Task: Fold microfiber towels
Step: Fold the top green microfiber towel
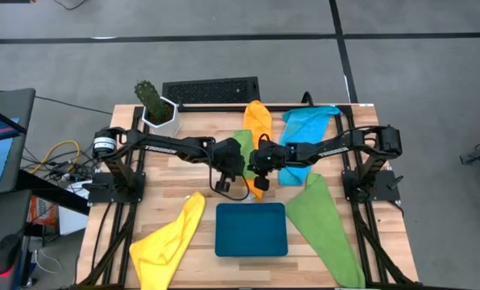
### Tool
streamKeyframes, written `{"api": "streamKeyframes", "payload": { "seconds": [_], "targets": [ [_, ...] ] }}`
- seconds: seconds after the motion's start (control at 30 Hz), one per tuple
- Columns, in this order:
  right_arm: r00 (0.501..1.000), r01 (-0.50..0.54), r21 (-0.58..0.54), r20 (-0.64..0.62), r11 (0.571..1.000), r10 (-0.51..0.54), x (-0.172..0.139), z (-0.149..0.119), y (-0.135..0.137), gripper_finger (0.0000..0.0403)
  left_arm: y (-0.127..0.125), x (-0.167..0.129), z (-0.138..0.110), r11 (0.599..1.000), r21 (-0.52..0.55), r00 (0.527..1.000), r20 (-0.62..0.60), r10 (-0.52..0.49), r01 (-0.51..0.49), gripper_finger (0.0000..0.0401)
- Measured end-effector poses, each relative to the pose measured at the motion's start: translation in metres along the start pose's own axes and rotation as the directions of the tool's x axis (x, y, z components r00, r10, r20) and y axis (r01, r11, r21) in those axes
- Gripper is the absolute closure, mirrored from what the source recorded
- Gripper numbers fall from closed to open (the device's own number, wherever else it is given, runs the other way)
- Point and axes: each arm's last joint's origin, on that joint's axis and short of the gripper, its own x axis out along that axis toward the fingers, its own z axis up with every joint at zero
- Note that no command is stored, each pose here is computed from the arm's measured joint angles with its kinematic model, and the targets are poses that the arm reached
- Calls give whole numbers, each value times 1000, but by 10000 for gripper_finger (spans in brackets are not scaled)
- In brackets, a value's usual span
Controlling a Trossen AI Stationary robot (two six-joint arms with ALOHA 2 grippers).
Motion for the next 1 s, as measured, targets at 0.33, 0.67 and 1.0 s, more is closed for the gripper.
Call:
{"api": "streamKeyframes", "payload": {
  "seconds": [0.33, 0.67, 1.0],
  "targets": [
    [999, -35, -50, -10, 998, 35, 24, -11, 14, 343, 1, 17, -10, 997, -35, 996, -55, -68, 66, 401],
    [999, -35, -45, 12, 998, 36, 30, -11, 18, 343, 5, 9, 6, 995, 61, 996, -38, -78, 81, 401],
    [998, -6, -2, -68, 1000, 6, 27, -17, 17, 342, 6, 11, 5, 993, 71, 995, -37, -97, 99, 401]
  ]
}}
